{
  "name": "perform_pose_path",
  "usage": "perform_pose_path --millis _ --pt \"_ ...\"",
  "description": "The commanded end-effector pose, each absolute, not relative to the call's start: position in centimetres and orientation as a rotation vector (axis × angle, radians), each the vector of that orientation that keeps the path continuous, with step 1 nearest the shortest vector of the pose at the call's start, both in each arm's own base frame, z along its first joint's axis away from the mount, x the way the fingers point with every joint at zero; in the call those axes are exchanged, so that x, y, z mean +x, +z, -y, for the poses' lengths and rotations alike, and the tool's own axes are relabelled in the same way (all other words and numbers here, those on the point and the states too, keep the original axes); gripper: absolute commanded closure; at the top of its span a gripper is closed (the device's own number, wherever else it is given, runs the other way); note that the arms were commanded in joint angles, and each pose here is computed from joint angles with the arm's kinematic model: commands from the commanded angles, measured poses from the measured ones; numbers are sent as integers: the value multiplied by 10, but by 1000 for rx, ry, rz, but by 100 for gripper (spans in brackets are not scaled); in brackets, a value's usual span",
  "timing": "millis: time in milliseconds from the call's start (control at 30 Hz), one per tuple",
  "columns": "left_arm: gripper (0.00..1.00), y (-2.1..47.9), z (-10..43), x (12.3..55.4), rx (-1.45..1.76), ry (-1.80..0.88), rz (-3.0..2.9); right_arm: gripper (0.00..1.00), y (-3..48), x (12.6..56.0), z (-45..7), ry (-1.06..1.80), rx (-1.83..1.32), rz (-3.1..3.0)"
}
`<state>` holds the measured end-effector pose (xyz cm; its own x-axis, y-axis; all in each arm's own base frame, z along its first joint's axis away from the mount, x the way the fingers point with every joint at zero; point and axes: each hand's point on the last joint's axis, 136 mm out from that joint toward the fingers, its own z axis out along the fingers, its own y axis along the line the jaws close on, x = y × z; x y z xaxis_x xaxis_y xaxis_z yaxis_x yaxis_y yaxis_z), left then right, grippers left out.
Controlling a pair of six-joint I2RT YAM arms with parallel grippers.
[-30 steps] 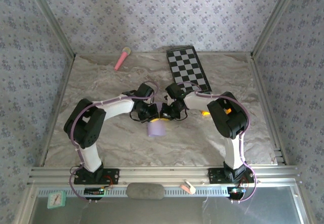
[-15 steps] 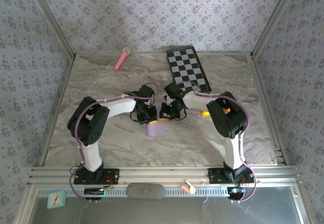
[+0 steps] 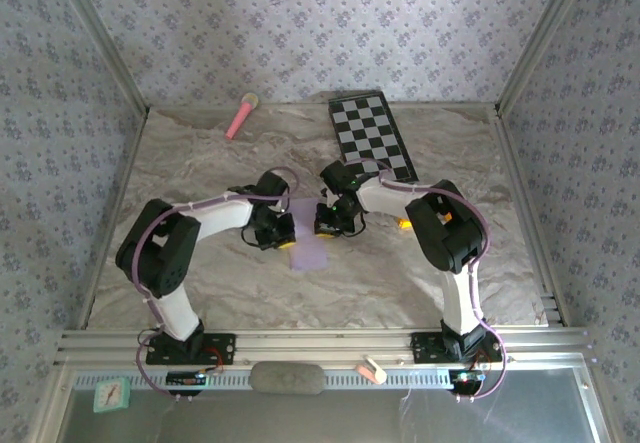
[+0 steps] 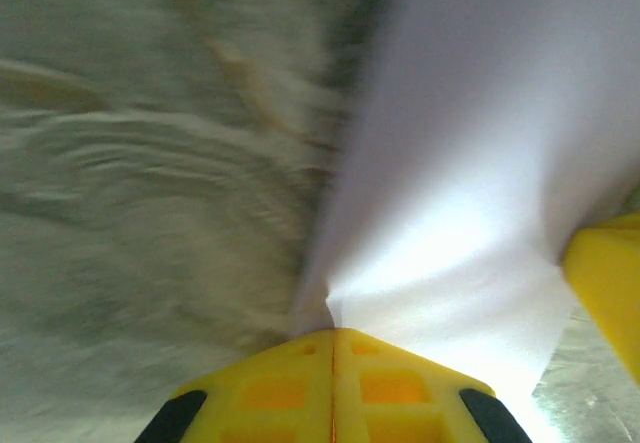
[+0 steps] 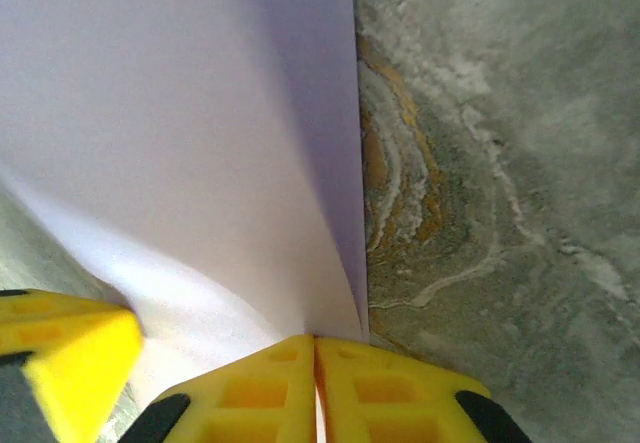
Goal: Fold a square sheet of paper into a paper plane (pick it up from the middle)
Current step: First fold the square sheet of paper in half at the center of the table.
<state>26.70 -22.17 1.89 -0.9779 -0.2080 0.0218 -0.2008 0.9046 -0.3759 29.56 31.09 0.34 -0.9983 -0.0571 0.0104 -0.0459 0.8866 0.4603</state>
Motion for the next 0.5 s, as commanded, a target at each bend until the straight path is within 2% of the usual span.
perform_pose_path --millis 0,200,467 --pt "92 23 185 254 -340 -397 -3083 90 -82 253 -234 -124 32 2979" --pt "92 78 220 280 -214 -587 -2914 90 -81 256 -236 -129 37 2987" --pt "91 64 274 294 -175 -908 -2909 90 -84 252 -236 -125 40 2971"
